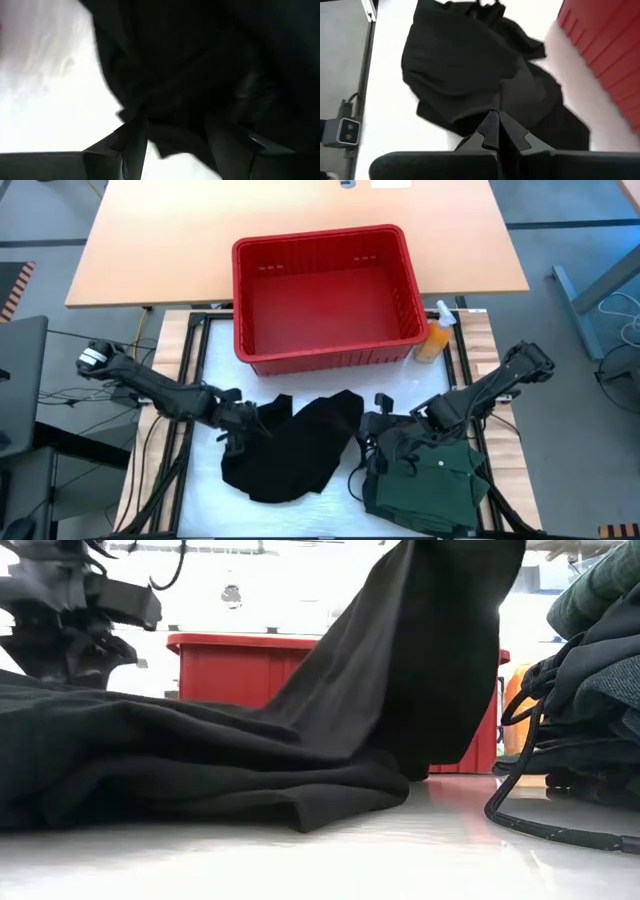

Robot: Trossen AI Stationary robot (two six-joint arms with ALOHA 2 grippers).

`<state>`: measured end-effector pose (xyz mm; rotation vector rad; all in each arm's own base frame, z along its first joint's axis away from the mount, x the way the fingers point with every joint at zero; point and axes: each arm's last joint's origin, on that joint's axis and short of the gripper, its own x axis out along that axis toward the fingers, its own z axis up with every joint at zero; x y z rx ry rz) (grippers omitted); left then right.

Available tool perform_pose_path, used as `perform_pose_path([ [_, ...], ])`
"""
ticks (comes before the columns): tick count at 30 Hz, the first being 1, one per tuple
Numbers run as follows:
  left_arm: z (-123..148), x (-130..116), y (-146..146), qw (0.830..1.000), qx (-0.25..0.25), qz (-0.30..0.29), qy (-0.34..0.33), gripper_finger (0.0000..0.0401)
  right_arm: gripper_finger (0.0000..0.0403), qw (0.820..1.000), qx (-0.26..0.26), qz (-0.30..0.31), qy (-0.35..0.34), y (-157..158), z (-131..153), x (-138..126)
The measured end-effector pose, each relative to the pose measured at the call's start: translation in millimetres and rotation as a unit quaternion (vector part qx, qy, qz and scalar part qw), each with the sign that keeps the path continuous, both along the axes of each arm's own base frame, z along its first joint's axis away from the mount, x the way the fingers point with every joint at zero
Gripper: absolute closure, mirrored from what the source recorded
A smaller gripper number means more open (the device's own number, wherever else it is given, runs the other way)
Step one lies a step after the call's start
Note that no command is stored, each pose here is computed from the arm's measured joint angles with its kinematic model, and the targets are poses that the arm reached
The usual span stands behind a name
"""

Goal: Fold laundry
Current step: Fold the black shirt

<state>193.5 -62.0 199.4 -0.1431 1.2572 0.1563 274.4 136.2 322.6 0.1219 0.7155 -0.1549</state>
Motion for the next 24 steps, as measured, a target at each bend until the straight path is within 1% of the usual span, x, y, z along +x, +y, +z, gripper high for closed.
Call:
perform_pose_path([
  [2, -2.4, 0.7, 9.1, 1.0, 0.007, -0.003, 0.009, 0.0215, 0.0383, 1.0, 0.012, -0.004, 0.003, 3.8, -3.0, 1.0],
  [4, -4.0, 2.0, 16.8, 1.0, 0.002, -0.01, 0.015, 0.0215, 0.0383, 1.0, 0.019, -0.003, 0.004, 5.9, -3.8, 0.9],
  [8, -7.3, 7.4, 25.1, 0.998, -0.025, -0.053, 0.022, 0.0216, 0.0383, 1.0, 0.027, 0.006, -0.003, 13.8, -5.0, 1.2],
  [11, -12.8, 14.0, 29.8, 0.997, -0.018, -0.072, 0.023, 0.0218, 0.0383, 0.999, 0.036, 0.007, -0.006, 18.6, -5.3, 0.2],
  [15, -23.3, 27.8, 30.5, 0.996, -0.007, -0.093, 0.01, 0.0223, 0.0383, 0.999, 0.041, 0.012, -0.005, 25.1, -5.9, -3.4],
  [17, -32.7, 35.3, 28.7, 0.994, -0.013, -0.109, 0.013, 0.0227, 0.0383, 0.999, 0.038, 0.011, -0.008, 26.6, -5.7, -4.3],
  [18, -38.7, 38.8, 27.4, 0.992, -0.023, -0.12, 0.019, 0.023, 0.0383, 0.999, 0.036, 0.009, -0.01, 26.7, -5.6, -4.4],
  [20, -51.5, 44.4, 25.1, 0.989, -0.048, -0.132, 0.039, 0.024, 0.0383, 0.999, 0.037, 0.008, -0.011, 26.6, -5.6, -4.3],
  [21, -56.3, 47.7, 24.1, 0.989, -0.054, -0.127, 0.047, 0.0251, 0.0383, 0.999, 0.039, 0.005, -0.011, 26.5, -5.6, -4.3],
  [23, -63.4, 51.3, 22.6, 0.989, -0.065, -0.108, 0.072, 0.0285, 0.0383, 0.999, 0.044, 0.0, -0.011, 26.3, -5.6, -4.2],
  [24, -64.0, 54.2, 21.8, 0.989, -0.072, -0.104, 0.074, 0.031, 0.0383, 0.999, 0.045, 0.0, -0.011, 26.5, -5.7, -4.4],
])
